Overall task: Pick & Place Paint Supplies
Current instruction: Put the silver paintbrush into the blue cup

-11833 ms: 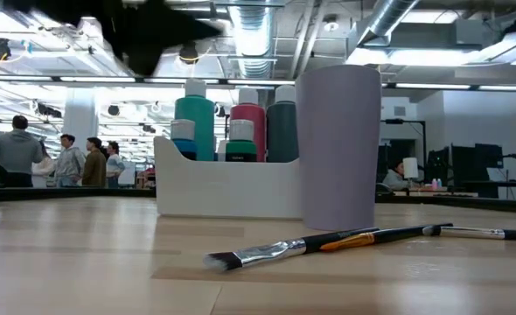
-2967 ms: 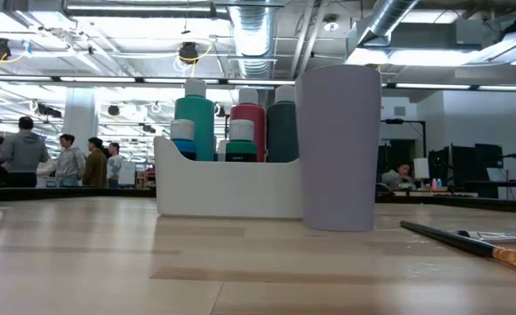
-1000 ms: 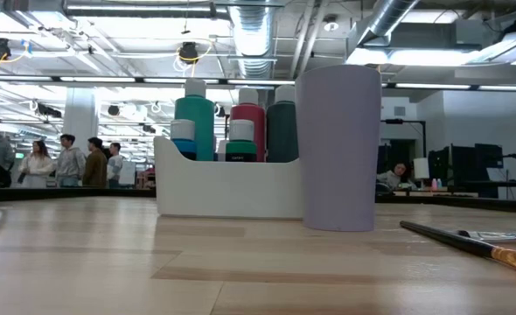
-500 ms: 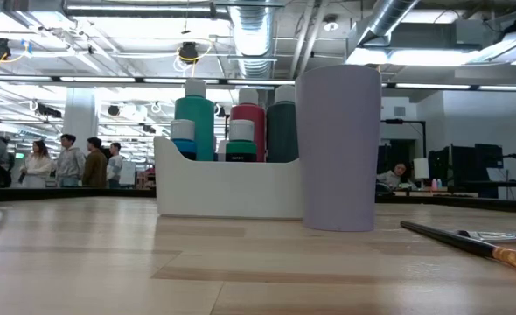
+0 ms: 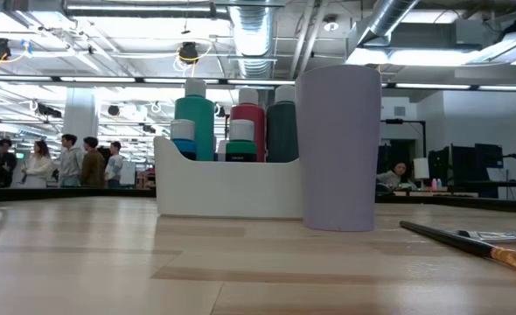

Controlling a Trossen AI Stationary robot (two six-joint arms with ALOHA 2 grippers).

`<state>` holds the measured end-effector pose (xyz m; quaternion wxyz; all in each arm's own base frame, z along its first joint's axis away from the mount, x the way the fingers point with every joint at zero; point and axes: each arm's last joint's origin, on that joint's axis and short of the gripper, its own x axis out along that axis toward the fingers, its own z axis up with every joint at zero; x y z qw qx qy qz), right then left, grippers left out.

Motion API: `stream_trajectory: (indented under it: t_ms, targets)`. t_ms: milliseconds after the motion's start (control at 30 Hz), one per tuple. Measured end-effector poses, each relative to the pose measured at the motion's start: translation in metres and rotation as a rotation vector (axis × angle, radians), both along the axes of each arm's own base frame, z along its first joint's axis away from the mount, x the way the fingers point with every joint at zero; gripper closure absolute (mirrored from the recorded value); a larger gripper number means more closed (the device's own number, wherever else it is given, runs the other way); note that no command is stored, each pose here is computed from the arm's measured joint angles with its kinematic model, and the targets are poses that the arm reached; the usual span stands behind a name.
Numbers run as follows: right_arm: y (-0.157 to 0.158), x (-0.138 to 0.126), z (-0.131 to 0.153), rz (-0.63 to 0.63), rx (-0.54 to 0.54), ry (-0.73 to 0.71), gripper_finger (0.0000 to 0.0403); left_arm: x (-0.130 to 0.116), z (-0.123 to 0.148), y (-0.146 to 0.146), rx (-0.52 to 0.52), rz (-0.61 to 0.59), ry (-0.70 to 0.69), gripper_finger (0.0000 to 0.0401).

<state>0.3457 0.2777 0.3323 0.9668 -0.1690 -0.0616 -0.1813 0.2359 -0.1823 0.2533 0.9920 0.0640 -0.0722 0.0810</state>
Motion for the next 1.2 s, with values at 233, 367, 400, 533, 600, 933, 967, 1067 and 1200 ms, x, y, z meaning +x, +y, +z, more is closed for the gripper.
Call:
stream_trajectory:
  t_ms: [233,367,400,533,600,933,967,1067,1200]
  targets:
    - [-0.015,0.004,-0.006,-0.278,0.057,0.081,0.0389,-0.002,0.000,0.004,-0.016,0.147,0.026,0.0175]
    - [-0.025,0.004,-0.028,-0.351,0.084,0.105,0.0389,-0.002,0.000,0.004,-0.015,0.147,0.027,0.0161]
    - [-0.028,0.002,-0.033,-0.359,0.097,0.104,0.0389,-0.002,0.000,0.004,-0.014,0.147,0.027,0.0159]
    - [-0.043,-0.018,-0.043,-0.342,0.202,0.054,0.0389,-0.002,0.000,0.004,-0.014,0.147,0.027,0.0159]
    - [-0.050,-0.032,-0.043,-0.330,0.245,0.033,0.0389,-0.002,0.000,0.004,-0.014,0.147,0.027,0.0161]
    - [-0.057,-0.070,-0.084,-0.241,0.299,0.043,0.0389,0.000,0.000,0.006,-0.014,0.155,0.027,0.0166]
    - [-0.056,-0.069,-0.085,-0.236,0.296,0.048,0.0389,0.000,0.000,0.006,-0.014,0.156,0.027,0.0166]
    - [-0.055,-0.068,-0.092,-0.236,0.294,0.062,0.0389,0.000,0.000,0.006,-0.014,0.157,0.027,0.0167]
    - [-0.057,-0.066,-0.101,-0.211,0.342,0.078,0.0389,0.000,0.000,0.006,-0.014,0.157,0.027,0.0166]
